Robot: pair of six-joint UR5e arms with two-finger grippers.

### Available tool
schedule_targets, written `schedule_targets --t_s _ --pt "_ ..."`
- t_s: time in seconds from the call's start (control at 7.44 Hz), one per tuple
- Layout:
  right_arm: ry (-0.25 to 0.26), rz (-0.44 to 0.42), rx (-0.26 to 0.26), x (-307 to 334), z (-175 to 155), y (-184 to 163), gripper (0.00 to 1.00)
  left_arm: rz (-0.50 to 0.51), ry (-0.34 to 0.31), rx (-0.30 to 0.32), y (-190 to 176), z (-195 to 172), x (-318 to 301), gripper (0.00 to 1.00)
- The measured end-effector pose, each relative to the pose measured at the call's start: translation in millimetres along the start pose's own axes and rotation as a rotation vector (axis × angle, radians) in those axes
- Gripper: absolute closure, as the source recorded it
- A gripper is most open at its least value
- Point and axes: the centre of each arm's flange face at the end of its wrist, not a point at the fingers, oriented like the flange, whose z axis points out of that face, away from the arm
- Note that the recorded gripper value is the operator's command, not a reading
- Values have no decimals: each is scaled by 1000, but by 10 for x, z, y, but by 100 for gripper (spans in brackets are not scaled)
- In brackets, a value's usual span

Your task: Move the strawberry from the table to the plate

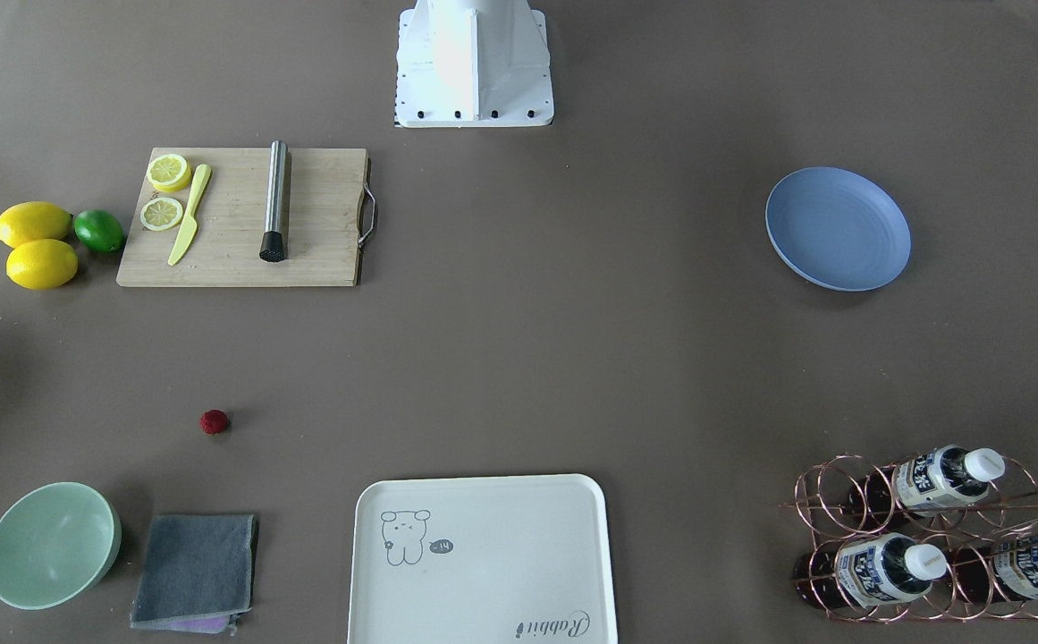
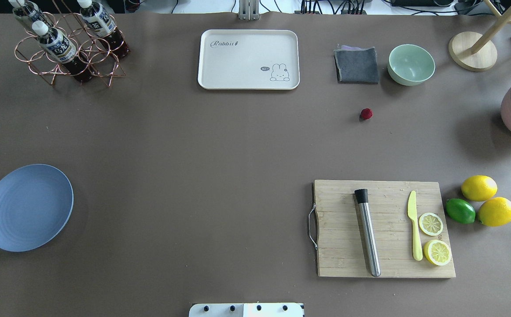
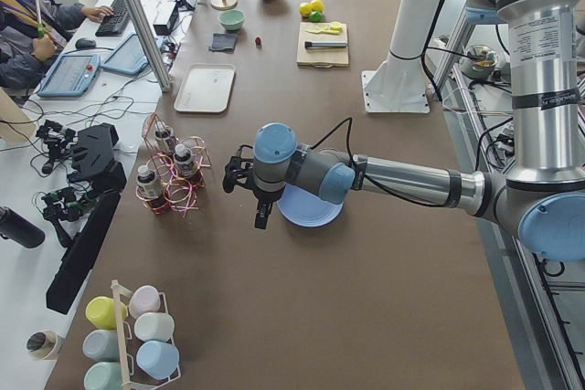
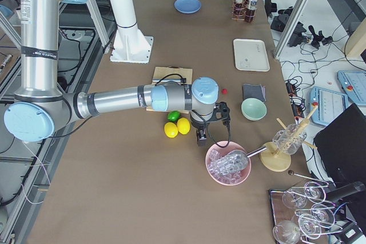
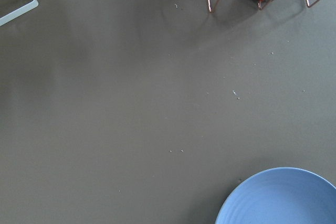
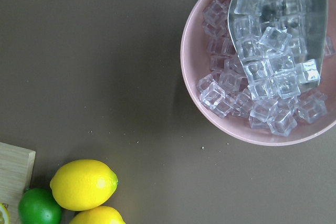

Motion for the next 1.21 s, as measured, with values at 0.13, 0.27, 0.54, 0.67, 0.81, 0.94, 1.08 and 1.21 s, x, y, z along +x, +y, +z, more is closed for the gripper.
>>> schedule_targets --t_s 0.13,0.27,0.54,0.67,0.81,0.94,1.08,1.21 --pt "0 -1 -2 -6 7 -2 0 2 2 2 73 7 -26 3" --pt "0 -4 -4 -17 17 -5 0 13 7 12 177 16 -59 3" --pt "0 -9 -8 -37 36 -10 0 24 15 17 347 47 -123 2" --pt "0 -11 -9 -44 44 -12 0 21 20 14 405 58 -143 2" --pt "-1 -11 -11 -50 49 -12 0 17 19 12 452 68 -166 2" --pt "-2 -11 -12 -55 53 -10 0 -1 16 7 490 95 -183 3" --pt "-2 -11 -12 -57 55 -9 0 -21 12 3 507 139 -182 3" --pt "-3 -11 -12 -59 56 -9 0 -24 7 2 517 196 -181 3"
